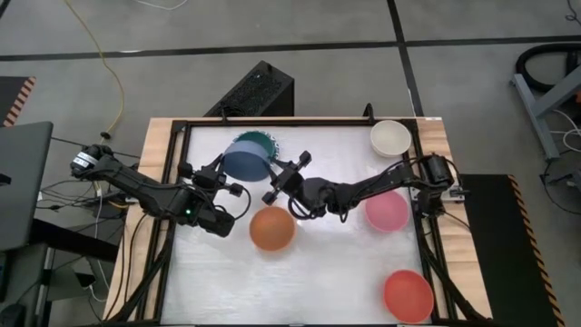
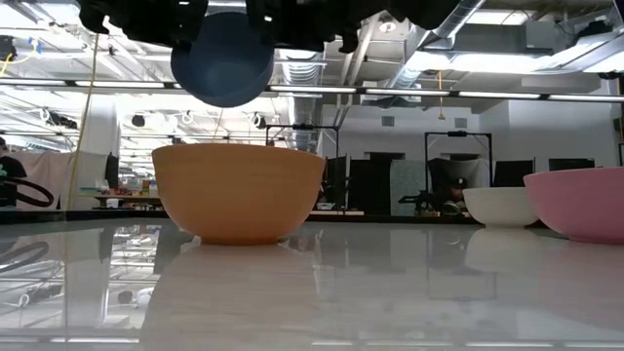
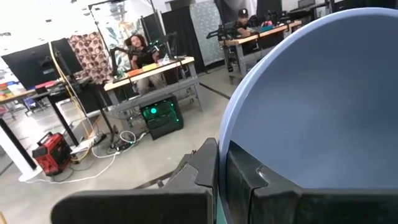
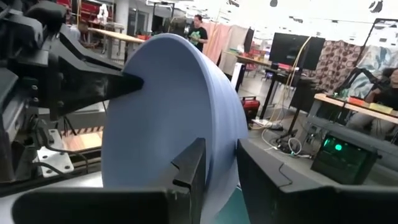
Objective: Nest bowls inside each other
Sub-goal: Stack the dark blue bowl on the green bowl
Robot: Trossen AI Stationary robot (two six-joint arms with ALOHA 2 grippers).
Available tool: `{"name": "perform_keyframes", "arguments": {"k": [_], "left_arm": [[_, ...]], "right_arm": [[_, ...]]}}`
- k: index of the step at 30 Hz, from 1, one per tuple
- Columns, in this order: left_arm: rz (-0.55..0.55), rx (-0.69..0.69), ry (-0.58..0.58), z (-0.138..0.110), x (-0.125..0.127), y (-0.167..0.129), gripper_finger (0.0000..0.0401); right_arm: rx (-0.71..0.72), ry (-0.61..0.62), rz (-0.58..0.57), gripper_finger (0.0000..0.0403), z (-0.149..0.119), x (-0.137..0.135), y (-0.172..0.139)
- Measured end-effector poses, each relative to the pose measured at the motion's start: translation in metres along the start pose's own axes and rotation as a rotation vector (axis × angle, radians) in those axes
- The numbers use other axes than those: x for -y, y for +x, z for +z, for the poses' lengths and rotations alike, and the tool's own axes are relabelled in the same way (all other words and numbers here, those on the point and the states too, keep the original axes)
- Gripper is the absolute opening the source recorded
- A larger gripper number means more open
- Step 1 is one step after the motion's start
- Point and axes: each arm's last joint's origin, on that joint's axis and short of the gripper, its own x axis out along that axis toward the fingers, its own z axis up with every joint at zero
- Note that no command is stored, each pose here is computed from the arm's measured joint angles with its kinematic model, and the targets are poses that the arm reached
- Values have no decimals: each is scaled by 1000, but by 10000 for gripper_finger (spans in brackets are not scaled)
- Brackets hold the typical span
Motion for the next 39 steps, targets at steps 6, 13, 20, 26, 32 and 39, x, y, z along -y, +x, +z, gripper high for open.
{"name": "perform_keyframes", "arguments": {"k": [6,13,20,26,32,39], "left_arm": [[-2,-2,-7,0,1,0,2],[-28,-30,59,3,6,0,56],[-101,-74,165,8,14,0,171],[-179,-74,198,19,21,-5,249],[-233,-52,201,33,14,-12,269],[-450,-63,134,62,-15,-17,270]], "right_arm": [[-26,8,-6,76,-4,2,2],[-100,29,-27,15,-14,8,10],[-129,0,-18,7,-19,9,11],[-166,16,50,7,-21,21,22],[-264,128,167,7,-11,61,38],[-332,327,333,7,-10,115,68]]}}
